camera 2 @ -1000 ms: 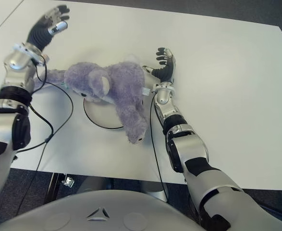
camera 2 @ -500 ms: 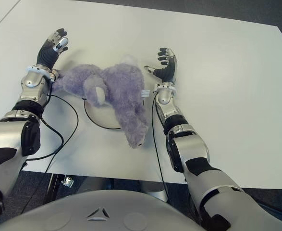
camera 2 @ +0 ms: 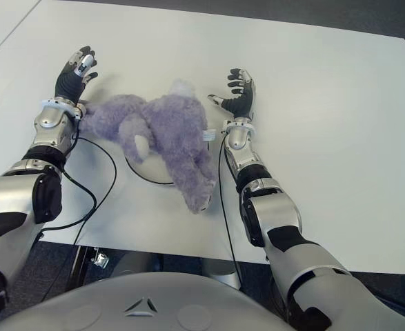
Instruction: Put the doll into the plate.
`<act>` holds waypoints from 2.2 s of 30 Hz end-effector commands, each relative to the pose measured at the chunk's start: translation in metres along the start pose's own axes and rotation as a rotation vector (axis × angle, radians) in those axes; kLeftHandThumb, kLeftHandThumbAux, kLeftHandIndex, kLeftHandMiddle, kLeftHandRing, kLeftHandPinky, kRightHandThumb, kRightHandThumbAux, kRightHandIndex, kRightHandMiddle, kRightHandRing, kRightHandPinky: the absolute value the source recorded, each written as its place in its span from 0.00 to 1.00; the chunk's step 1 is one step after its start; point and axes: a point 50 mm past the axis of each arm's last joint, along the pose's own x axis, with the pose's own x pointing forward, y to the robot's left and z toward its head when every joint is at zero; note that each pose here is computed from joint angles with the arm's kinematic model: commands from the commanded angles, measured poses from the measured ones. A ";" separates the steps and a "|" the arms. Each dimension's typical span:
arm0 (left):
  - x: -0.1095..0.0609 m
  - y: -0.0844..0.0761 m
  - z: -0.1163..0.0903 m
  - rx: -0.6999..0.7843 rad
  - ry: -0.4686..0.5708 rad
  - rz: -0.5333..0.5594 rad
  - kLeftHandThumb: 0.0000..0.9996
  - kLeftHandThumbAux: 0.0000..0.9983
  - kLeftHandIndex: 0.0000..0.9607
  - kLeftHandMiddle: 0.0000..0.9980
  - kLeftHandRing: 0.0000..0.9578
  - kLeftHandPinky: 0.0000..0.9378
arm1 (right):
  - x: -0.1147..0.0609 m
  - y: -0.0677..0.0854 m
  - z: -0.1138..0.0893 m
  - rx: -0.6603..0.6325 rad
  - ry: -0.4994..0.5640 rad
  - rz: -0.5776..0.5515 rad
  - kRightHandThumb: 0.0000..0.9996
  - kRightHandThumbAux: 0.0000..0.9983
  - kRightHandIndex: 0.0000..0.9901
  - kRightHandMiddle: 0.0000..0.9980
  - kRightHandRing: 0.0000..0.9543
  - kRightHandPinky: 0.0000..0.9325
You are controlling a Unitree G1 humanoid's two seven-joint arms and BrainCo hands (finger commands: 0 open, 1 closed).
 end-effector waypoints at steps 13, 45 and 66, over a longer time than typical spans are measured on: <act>-0.043 -0.029 -0.073 -0.137 0.233 0.053 0.00 0.40 0.00 0.00 0.00 0.00 | -0.156 -0.008 -0.125 -0.116 0.567 0.120 0.00 1.00 0.29 0.36 0.40 0.41; -0.102 -0.085 -0.120 -0.200 0.292 0.008 0.00 0.42 0.00 0.00 0.00 0.00 | -0.157 -0.005 -0.124 -0.114 0.555 0.117 0.09 1.00 0.29 0.36 0.39 0.39; -0.116 -0.086 -0.144 -0.184 0.530 0.018 0.00 0.45 0.00 0.00 0.00 0.00 | -0.159 -0.004 -0.124 -0.121 0.552 0.122 0.05 1.00 0.28 0.36 0.40 0.41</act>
